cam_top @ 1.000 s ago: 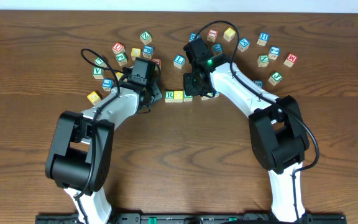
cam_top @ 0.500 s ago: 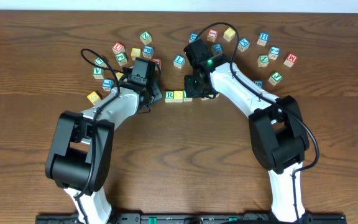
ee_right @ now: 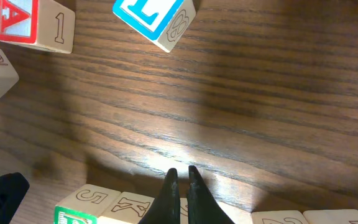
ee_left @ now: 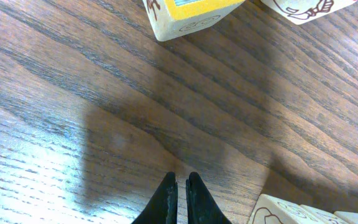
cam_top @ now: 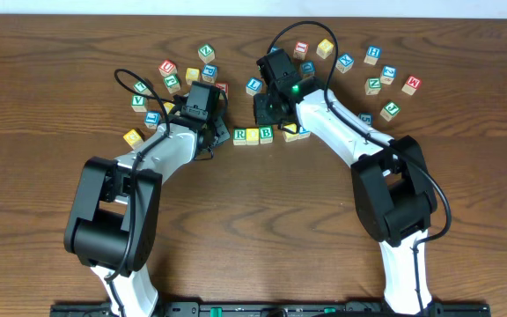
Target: Spell out ROBOT
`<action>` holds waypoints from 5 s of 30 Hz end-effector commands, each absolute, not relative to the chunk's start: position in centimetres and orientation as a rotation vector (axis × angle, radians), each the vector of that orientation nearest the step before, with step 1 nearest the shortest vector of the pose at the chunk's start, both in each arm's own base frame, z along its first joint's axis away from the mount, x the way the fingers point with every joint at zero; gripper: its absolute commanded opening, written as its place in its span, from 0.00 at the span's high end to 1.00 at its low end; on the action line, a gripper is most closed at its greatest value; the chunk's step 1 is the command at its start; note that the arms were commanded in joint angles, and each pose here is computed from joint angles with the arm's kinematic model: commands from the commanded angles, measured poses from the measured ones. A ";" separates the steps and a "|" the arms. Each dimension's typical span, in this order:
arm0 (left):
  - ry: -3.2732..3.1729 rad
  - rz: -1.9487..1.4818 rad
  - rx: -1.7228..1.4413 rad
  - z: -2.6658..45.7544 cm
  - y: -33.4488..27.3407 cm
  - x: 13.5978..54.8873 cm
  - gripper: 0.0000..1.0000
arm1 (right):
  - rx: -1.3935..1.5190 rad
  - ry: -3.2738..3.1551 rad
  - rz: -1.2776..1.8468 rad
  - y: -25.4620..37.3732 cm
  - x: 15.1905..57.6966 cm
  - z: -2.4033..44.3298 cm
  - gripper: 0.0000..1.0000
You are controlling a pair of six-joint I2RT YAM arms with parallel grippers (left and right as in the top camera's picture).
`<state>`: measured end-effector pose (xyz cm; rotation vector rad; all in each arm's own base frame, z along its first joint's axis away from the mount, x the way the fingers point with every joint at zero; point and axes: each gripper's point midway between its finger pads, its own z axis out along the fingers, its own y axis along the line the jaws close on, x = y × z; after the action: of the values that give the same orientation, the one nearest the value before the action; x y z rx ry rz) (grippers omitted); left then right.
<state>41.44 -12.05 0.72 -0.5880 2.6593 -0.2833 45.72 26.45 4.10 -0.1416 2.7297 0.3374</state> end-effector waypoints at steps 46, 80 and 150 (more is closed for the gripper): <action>2.636 -0.261 -0.592 1.5 -11.5 41.5 0.92 | -0.191 2.820 0.286 27.2 43.1 2.2 0.99; 2.634 -0.262 -0.591 1.6 -11.5 41.5 0.92 | -0.128 2.871 0.246 24.0 42.0 2.9 0.98; 2.617 -0.342 -0.325 1.9 -14.7 42.5 0.93 | -0.313 2.936 0.341 24.0 40.1 4.4 0.99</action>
<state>42.56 -14.74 1.74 -0.3388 2.6206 -0.3363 39.51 23.43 2.14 -0.2690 2.9915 0.3005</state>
